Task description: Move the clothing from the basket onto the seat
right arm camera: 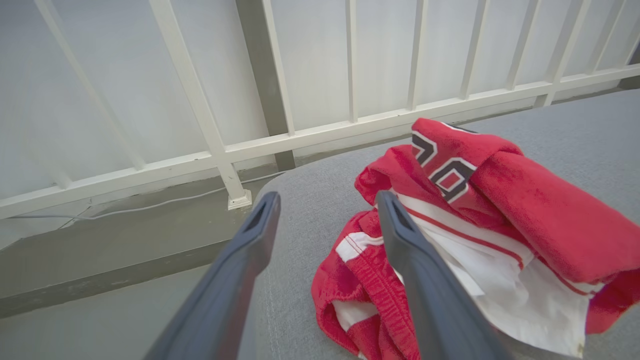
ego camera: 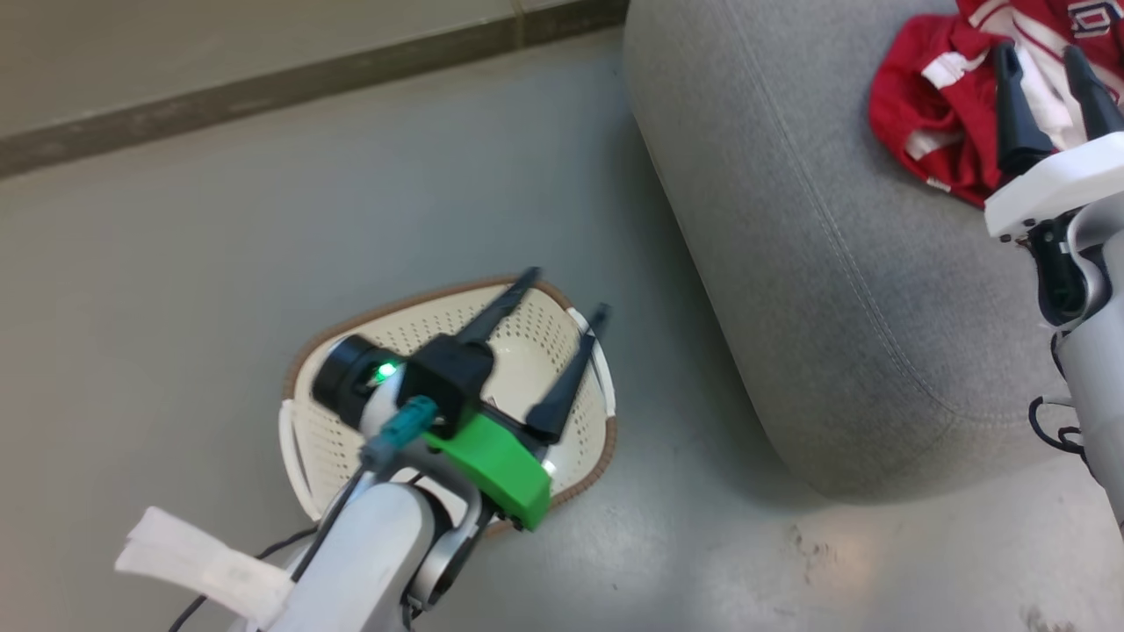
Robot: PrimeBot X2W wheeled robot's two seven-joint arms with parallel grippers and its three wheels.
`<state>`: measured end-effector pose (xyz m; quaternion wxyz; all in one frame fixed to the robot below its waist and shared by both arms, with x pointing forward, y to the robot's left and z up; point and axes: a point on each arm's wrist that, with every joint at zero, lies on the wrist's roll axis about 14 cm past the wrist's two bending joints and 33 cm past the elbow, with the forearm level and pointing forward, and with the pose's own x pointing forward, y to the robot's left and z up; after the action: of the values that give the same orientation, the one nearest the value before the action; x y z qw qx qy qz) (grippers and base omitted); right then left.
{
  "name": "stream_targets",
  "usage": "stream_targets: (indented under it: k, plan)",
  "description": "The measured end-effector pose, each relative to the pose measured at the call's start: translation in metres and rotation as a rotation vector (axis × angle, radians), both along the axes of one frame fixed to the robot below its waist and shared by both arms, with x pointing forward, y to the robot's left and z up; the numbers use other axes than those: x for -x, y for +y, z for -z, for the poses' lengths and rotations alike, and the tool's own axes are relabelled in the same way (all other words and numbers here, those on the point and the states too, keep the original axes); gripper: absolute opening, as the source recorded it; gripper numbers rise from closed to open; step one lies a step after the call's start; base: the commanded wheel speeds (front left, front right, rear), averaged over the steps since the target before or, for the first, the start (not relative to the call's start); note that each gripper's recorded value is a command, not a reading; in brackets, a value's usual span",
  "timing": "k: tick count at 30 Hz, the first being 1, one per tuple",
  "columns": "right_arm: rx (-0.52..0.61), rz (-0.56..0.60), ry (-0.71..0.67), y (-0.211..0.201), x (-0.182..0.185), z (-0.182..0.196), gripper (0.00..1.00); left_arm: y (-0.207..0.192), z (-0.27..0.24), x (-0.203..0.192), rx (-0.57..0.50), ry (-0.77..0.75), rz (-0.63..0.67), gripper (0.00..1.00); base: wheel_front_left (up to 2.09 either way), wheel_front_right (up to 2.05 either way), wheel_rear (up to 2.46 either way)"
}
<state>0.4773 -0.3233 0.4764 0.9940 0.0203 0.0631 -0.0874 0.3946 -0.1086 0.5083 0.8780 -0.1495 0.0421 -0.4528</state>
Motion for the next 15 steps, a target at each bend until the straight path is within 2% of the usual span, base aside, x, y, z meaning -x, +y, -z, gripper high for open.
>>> stream_targets:
  k: [5, 15]
  plan:
    - [0.009, -0.09, -0.072, 0.033, -0.004, -0.022, 1.0, 0.025, -0.004, -0.009, -0.006, 0.003, -0.124, 1.0, 0.0, 0.0, 0.0]
    - [0.0, -0.253, -0.127, 0.1, 0.006, -0.032, 1.0, 0.078, -0.006, -0.02, -0.023, -0.004, -0.336, 1.0, 0.0, 0.0, 0.0]
